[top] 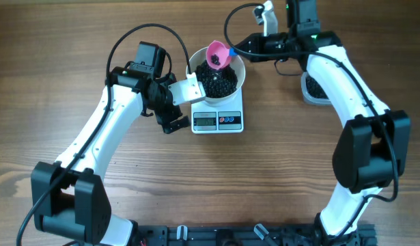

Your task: Scoop item into bowl and weigh 150g on scale

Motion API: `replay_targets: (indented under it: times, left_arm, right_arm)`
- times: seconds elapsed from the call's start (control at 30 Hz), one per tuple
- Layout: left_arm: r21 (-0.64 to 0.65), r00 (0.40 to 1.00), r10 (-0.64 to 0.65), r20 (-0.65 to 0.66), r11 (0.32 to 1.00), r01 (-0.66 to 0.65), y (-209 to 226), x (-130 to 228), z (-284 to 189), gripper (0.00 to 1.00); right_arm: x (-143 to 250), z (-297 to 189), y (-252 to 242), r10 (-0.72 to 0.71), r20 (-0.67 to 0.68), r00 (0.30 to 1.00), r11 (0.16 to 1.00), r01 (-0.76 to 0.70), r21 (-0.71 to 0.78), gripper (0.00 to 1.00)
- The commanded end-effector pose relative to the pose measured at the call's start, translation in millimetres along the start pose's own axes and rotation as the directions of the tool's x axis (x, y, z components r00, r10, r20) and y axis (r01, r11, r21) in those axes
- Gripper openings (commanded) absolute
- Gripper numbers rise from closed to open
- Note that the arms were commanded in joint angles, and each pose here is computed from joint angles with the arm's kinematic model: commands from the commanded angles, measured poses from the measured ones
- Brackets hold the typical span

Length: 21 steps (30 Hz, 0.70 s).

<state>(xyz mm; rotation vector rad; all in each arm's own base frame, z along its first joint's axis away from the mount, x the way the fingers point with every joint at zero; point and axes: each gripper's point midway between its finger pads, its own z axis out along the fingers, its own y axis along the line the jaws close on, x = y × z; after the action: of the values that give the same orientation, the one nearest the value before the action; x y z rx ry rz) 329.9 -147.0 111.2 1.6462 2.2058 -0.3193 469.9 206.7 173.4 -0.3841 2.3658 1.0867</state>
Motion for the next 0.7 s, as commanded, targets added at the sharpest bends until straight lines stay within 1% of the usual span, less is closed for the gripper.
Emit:
replay_targets:
  times: [0.0,0.13,0.23,0.4,0.47,0.53,0.6,0.67]
  left_arm:
    - [0.012,1.0,0.017,0.019,1.0,-0.017,-1.3,-3.9,0.2,1.0]
    - [0.012,1.0,0.017,0.019,1.0,-0.017,-1.3,-3.9,0.2,1.0]
    - [0.012,1.0,0.017,0.019,1.0,-0.017,-1.3,-3.9,0.2,1.0]
    - [0.012,1.0,0.017,0.019,1.0,-0.017,-1.3,-3.9,0.2,1.0]
    - [0.012,1.0,0.017,0.019,1.0,-0.017,-1.3,-3.9,0.2,1.0]
    - [0.012,1.0,0.017,0.019,1.0,-0.017,-1.3,-3.9,0.2,1.0]
    - [0.012,1.0,0.017,0.019,1.0,-0.017,-1.3,-3.9,0.2,1.0]
    - [0.012,1.0,0.017,0.019,1.0,-0.017,-1.3,-3.9,0.2,1.0]
  right_arm:
    - [-31.0,-43.1,26.6,-0.059,0.105,0.993,0.998,0.062,-0.026,0.04]
    - [-45.1,-76.3,33.8,-0.133,0.17,0.976,0.991,0.134,0.007,0.04]
    - [-51.2,-92.3,27.5,-0.13,0.2,0.971,0.991,0.127,0.031,0.04]
    - [-52.7,-95.6,22.1,-0.127,0.206,0.97,0.992,0.12,0.047,0.04]
    - [-51.8,-96.3,15.4,-0.118,0.203,0.972,0.992,0.104,0.078,0.04]
    - [-48.5,-97.3,2.1,-0.095,0.192,0.977,0.988,0.069,0.141,0.04]
    - [-45.1,-104.0,-21.6,-0.049,0.192,0.98,0.969,0.0,0.247,0.04]
    - [-41.8,-119.0,-48.3,0.082,0.236,0.968,0.935,-0.157,0.319,0.04]
